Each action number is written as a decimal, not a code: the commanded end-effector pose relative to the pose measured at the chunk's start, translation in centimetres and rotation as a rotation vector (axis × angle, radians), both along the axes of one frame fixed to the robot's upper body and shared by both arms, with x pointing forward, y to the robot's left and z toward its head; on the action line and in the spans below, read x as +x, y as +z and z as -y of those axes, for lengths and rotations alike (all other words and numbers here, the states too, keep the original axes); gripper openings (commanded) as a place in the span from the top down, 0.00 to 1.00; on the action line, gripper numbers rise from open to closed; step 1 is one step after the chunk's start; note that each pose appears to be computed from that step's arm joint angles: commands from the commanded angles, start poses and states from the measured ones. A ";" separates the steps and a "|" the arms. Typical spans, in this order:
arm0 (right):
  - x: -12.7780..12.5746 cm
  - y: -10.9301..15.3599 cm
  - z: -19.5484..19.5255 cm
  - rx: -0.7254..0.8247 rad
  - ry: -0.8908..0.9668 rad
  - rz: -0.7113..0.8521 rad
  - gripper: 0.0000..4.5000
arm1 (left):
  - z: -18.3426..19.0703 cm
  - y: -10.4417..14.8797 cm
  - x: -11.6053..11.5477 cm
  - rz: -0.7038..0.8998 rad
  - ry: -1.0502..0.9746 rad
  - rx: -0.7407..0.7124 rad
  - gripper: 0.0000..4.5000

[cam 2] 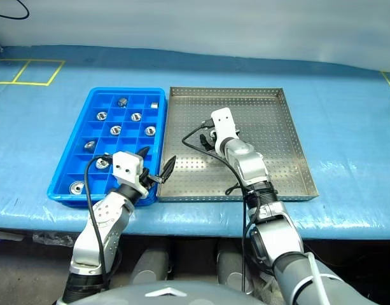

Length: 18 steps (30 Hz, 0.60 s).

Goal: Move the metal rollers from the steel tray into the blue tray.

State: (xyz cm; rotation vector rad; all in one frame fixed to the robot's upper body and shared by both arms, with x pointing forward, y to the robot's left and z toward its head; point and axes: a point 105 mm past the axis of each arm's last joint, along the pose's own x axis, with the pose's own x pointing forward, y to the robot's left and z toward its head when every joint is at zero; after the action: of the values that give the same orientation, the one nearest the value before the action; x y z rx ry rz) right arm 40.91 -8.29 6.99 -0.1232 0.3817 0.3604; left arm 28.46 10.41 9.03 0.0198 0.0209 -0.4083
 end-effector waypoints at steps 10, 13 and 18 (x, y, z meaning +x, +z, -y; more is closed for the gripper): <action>0.4 2.3 -0.4 0.045 0.001 0.090 0.61 | 0.1 0.9 -0.1 0.034 0.017 -0.037 0.00; -0.2 3.3 -2.1 0.090 0.048 0.120 0.61 | -1.5 1.2 -0.1 0.053 0.088 -0.053 0.00; -2.6 5.5 -7.2 0.170 0.210 0.178 0.61 | -3.7 1.3 -0.5 0.071 0.162 -0.030 0.00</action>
State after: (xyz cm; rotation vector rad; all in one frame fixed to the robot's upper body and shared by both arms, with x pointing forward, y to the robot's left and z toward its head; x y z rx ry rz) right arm 39.01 -3.16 9.87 -0.0408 0.2527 0.5110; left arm 28.30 13.63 9.05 -0.0094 -0.0004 -0.2610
